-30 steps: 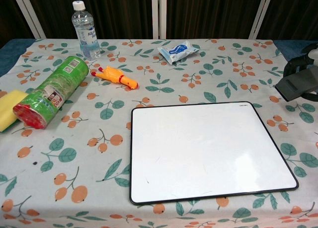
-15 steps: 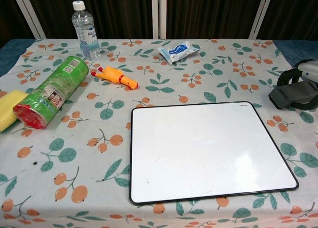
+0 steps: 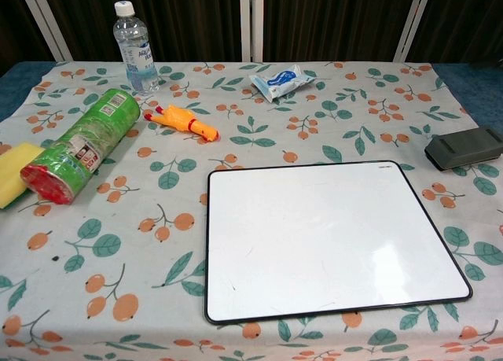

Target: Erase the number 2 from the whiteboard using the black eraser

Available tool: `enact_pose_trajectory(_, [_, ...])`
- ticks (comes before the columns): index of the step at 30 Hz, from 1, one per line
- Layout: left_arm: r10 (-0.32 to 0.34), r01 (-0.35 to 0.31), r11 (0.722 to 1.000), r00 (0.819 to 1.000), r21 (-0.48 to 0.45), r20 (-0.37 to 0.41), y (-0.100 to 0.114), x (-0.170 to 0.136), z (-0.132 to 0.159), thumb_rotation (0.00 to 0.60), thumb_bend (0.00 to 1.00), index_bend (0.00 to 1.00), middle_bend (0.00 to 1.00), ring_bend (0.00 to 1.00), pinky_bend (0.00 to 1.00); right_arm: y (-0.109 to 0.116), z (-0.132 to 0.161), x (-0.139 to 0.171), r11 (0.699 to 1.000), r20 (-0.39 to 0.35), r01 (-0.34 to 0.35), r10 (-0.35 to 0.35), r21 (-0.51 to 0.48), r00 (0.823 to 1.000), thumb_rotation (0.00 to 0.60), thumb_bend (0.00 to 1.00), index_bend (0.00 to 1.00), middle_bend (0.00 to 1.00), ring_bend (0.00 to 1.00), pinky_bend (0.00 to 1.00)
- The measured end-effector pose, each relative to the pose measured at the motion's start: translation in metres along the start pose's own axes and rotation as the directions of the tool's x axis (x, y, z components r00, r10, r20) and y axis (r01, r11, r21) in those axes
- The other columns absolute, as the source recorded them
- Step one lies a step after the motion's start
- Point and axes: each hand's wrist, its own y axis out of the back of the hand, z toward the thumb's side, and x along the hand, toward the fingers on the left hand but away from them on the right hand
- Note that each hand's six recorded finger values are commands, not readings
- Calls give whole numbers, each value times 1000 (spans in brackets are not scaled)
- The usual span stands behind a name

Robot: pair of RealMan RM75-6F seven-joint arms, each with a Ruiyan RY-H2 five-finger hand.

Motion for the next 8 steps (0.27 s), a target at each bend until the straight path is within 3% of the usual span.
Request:
enact_pose_trajectory(4, [9,-9,1000,1000,6,1,5,0,-1,303,85,140,82,63,163,32,-27,53,993,119,116,-112,-34,987,600,86,0,0,0,0])
enact_pose_trajectory(8, [12,-12,1000,1000,7,1,7,0,-1,300,85,140,82,63,163,52,-61,112,982,308,182,-157,-55,938,600,104,0,0,0,0])
